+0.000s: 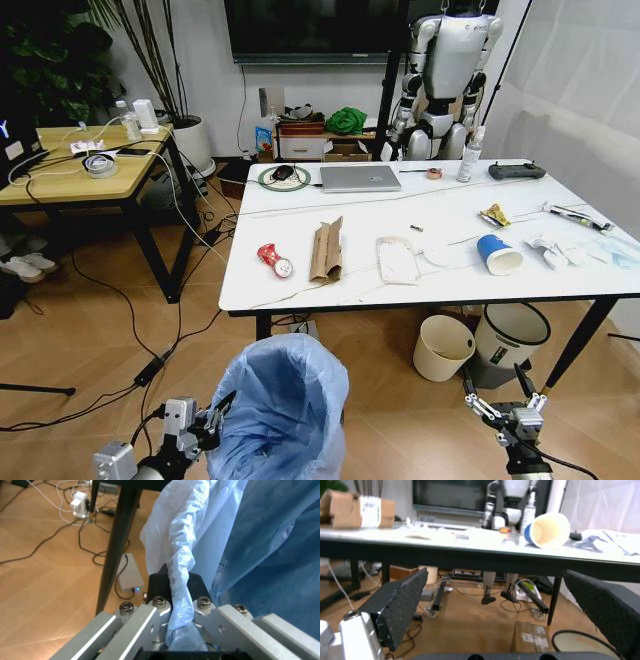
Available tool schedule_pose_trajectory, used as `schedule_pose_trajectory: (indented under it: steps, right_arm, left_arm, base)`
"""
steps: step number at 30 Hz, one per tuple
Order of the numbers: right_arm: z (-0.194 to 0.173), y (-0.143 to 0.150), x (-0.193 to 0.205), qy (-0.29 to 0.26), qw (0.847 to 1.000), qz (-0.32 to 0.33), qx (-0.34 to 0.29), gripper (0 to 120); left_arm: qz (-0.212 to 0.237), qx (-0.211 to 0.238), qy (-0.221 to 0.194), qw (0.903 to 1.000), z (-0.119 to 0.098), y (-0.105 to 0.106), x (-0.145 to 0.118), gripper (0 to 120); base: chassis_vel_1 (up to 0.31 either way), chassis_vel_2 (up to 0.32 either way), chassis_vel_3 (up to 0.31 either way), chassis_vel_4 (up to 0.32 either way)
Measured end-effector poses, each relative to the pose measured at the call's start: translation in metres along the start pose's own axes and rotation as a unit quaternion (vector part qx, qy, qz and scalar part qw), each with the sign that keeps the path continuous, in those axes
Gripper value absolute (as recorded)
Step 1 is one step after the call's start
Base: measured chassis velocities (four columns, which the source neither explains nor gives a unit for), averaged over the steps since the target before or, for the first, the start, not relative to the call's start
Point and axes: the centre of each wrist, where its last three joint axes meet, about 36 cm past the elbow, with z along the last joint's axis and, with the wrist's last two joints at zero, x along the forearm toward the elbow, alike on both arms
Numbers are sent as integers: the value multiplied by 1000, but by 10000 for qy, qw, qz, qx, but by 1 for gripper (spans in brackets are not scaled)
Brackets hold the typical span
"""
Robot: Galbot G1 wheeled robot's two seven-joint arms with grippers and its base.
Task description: Pick up the trash bin and place the trash from the table into it.
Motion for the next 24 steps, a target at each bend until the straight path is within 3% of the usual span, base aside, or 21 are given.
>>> schedule_pose_trajectory:
  steps: [8, 11, 14, 19, 21, 24]
  right_arm:
    - [-82, -15, -41, -470, 9953, 403, -742, 100]
    - [-125, -10, -74, -778, 9905, -233, -1109, 100]
    - [-143, -8, -93, -803, 9893, -579, -1071, 100]
    - [-193, 8, -142, -23, 9879, -921, -1246, 100]
    - [-197, 12, -149, 94, 9860, -1014, -1322, 100]
    - [-204, 30, -180, 551, 9711, -1417, -1839, 100]
  left_arm:
    - [-225, -183, -156, 9995, -11, 14, 8, 0]
    - [-399, -184, -72, 9990, -13, 23, 13, 0]
    - [-472, -155, 19, 9988, -14, 26, 14, 0]
    - [-696, -55, 184, 9974, -18, 27, 22, 0]
    - [-724, -22, 178, 9972, -19, 26, 25, 0]
    - [-756, 128, 154, 9969, -16, 18, 36, 0]
  base:
    - [0, 0, 0, 0]
    - [0, 0, 0, 0]
    - [0, 0, 0, 0]
    - [0, 0, 0, 0]
    - [0, 0, 0, 0]
    - [0, 0, 0, 0]
